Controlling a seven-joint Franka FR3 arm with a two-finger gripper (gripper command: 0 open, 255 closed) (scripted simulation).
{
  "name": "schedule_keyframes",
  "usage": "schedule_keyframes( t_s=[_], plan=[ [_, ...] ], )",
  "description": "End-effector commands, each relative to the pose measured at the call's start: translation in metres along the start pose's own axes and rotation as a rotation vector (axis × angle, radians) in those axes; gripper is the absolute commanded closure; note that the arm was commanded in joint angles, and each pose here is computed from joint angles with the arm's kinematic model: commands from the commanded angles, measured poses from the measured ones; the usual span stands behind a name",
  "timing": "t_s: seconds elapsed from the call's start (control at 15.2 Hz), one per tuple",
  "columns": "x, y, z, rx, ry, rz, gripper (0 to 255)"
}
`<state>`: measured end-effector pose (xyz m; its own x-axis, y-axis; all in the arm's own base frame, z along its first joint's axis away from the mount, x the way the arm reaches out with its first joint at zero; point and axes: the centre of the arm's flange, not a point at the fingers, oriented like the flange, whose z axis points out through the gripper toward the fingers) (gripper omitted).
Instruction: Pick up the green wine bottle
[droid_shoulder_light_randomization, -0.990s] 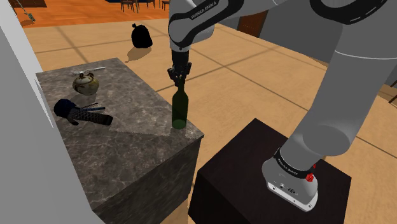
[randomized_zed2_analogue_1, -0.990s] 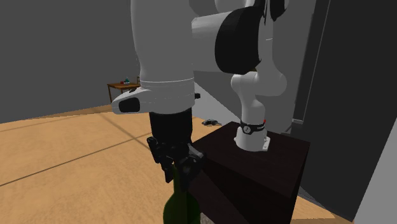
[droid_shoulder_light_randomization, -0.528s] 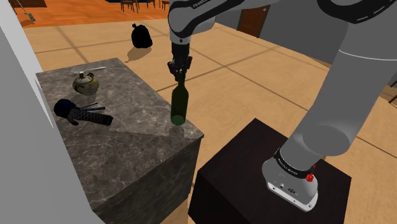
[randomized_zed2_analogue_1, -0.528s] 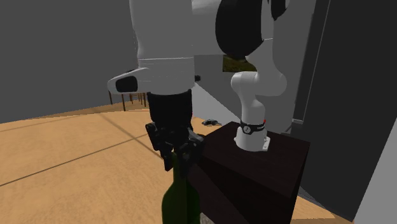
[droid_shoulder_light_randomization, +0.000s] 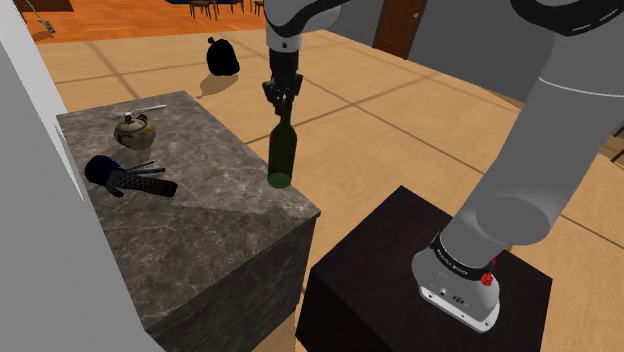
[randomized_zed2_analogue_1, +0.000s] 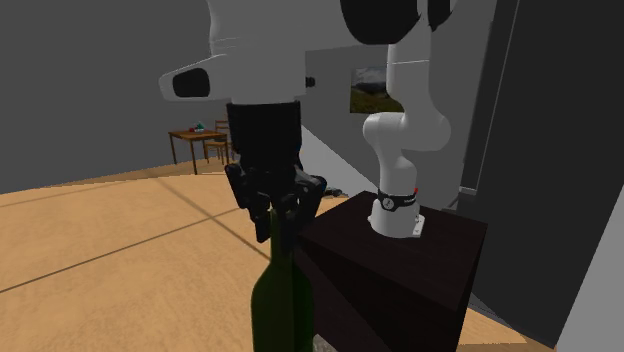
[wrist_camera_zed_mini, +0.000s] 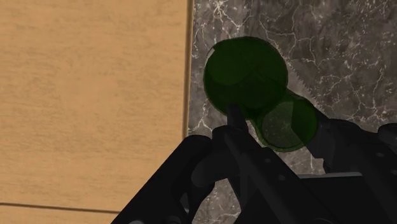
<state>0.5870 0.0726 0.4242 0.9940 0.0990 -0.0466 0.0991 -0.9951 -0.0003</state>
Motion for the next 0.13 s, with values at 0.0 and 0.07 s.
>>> schedule_keyframes(
  t_s=[0.0,0.07],
  plan=[
    [-0.0012,0.0009,-0.0068,0.0,0.0,0.0,255],
    [-0.0011,0.0009,-0.0068,0.0,0.0,0.0,255]
  ],
)
